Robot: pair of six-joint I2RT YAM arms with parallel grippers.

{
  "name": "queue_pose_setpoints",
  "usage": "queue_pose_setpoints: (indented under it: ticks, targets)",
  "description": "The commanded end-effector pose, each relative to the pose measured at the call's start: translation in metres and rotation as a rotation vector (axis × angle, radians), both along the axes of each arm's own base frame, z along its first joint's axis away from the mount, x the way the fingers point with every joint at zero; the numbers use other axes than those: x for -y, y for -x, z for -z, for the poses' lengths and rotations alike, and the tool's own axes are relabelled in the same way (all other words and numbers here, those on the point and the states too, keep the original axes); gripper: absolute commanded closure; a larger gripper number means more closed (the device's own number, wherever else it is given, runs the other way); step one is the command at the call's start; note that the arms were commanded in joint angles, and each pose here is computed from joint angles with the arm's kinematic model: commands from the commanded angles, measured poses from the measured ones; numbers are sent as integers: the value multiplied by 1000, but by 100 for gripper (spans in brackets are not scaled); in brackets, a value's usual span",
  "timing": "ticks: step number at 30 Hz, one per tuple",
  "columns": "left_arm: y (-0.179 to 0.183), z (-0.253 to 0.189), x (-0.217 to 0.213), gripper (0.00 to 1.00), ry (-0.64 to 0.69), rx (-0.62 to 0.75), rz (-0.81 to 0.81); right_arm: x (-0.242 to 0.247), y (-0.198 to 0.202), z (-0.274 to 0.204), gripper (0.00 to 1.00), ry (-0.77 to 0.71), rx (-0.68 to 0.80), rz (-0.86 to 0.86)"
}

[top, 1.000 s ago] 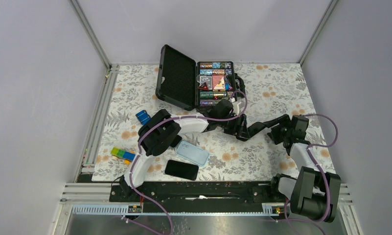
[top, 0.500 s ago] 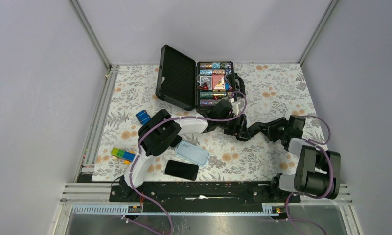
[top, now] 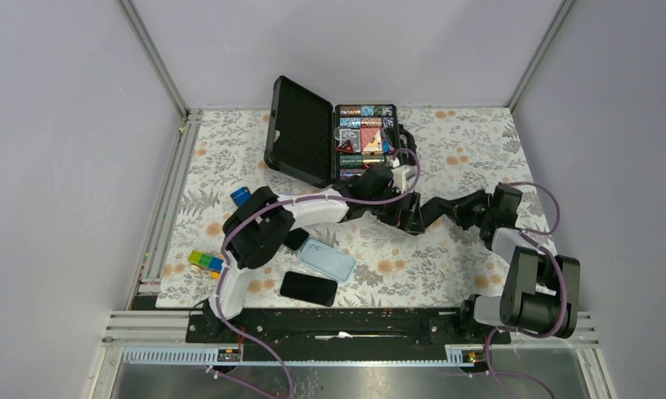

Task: Take the phone out of the phone case
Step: Pick up the phone at the center of the board.

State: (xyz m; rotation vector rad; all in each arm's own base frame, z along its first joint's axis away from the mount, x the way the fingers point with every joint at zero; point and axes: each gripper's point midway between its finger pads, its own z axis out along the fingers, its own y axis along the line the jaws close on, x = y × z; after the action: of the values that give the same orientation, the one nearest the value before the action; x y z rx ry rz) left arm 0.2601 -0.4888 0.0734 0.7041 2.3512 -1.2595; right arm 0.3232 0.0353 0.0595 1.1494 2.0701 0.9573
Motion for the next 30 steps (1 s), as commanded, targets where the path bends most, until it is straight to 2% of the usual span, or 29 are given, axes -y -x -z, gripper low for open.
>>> queue_pose_setpoints:
  ticks: [1, 6, 11, 14, 20, 24, 30]
  targets:
    - [4, -78, 1, 1, 143, 188, 75, -1, -24, -72, 100, 51, 229, -68]
    - [-3, -115, -17, 1, 149, 316, 50, -8, -18, -130, 100, 94, 379, -117]
    - [-19, -151, -54, 1, 151, 455, -27, -33, -9, -195, 100, -43, 592, -228]
    - [-26, -170, -79, 1, 192, 464, -68, -46, 2, -228, 100, -84, 728, -304]
    - [5, -213, -98, 1, 305, 477, 20, -95, 36, -272, 100, -70, 910, -537]
    - [11, -234, -118, 1, 315, 485, -14, -132, 60, -290, 100, -62, 986, -687]
    - [35, -255, -146, 1, 357, 617, -6, -171, 91, -309, 100, -58, 1095, -872]
